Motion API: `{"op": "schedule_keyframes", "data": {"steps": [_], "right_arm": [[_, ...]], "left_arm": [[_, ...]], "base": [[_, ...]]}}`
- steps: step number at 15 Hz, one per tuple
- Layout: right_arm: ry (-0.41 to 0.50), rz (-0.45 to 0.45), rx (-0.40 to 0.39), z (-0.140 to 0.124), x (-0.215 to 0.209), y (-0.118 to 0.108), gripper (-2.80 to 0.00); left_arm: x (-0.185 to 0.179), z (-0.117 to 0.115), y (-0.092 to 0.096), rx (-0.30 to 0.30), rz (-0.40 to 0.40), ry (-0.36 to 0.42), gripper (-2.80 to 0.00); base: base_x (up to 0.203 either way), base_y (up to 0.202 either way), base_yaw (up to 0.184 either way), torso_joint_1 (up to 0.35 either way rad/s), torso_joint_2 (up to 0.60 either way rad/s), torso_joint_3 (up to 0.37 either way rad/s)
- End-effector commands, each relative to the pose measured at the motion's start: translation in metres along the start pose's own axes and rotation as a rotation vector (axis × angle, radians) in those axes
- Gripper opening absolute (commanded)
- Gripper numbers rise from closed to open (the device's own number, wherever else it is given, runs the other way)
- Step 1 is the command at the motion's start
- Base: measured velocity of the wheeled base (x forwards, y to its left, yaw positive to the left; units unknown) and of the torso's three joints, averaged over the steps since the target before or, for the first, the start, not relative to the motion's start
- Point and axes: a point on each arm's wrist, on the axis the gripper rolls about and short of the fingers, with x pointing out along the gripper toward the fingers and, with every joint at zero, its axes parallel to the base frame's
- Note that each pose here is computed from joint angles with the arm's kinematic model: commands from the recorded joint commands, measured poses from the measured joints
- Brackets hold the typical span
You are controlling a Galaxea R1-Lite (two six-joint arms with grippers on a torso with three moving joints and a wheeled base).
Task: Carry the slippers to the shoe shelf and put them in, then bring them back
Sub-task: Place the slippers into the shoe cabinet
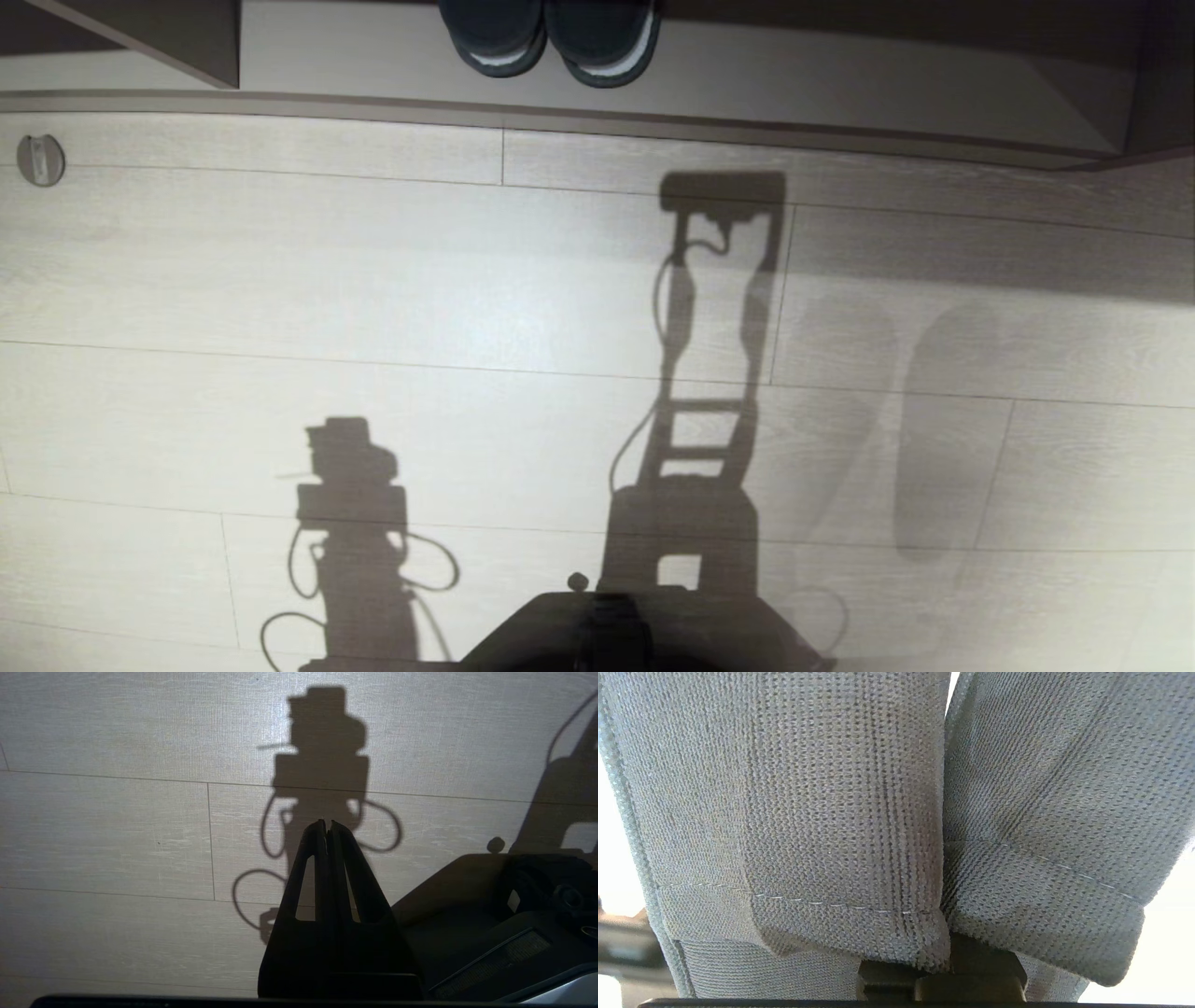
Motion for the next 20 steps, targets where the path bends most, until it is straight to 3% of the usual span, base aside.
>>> {"op": "schedule_keyframes", "data": {"steps": [1,4,6,11,13,20], "right_arm": [[0.089,0.014,0.004,0.025,0.025,-0.002,-2.80],[0.193,0.039,0.001,0.045,0.088,-0.007,-2.80],[0.185,0.059,-0.013,0.051,0.133,-0.009,-2.80],[-0.020,0.072,-0.066,0.072,0.226,-0.014,-2.80],[-0.118,0.070,-0.080,0.092,0.251,-0.016,-2.80],[-0.246,0.084,-0.096,0.127,0.305,-0.020,-2.80]], "left_arm": [[0.000,0.000,0.000,0.000,0.001,-0.002,-2.80],[0.000,0.000,0.000,0.000,0.000,-0.002,-2.80],[0.000,0.000,0.000,0.000,0.001,0.000,-2.80],[0.000,0.000,0.000,0.001,0.000,-0.002,-2.80],[0.000,0.000,0.000,0.001,0.000,-0.003,-2.80],[0.000,0.000,0.000,0.001,0.000,-0.002,-2.80]], "base": [[0.000,0.000,0.000,0.000,0.00,0.000],[0.000,0.000,0.000,0.000,0.00,0.000],[0.000,0.000,0.000,0.000,0.00,0.000],[0.000,0.000,0.000,0.000,0.00,0.000],[0.000,0.000,0.000,0.000,0.00,0.000],[0.000,0.000,0.000,0.000,0.00,0.000]]}}
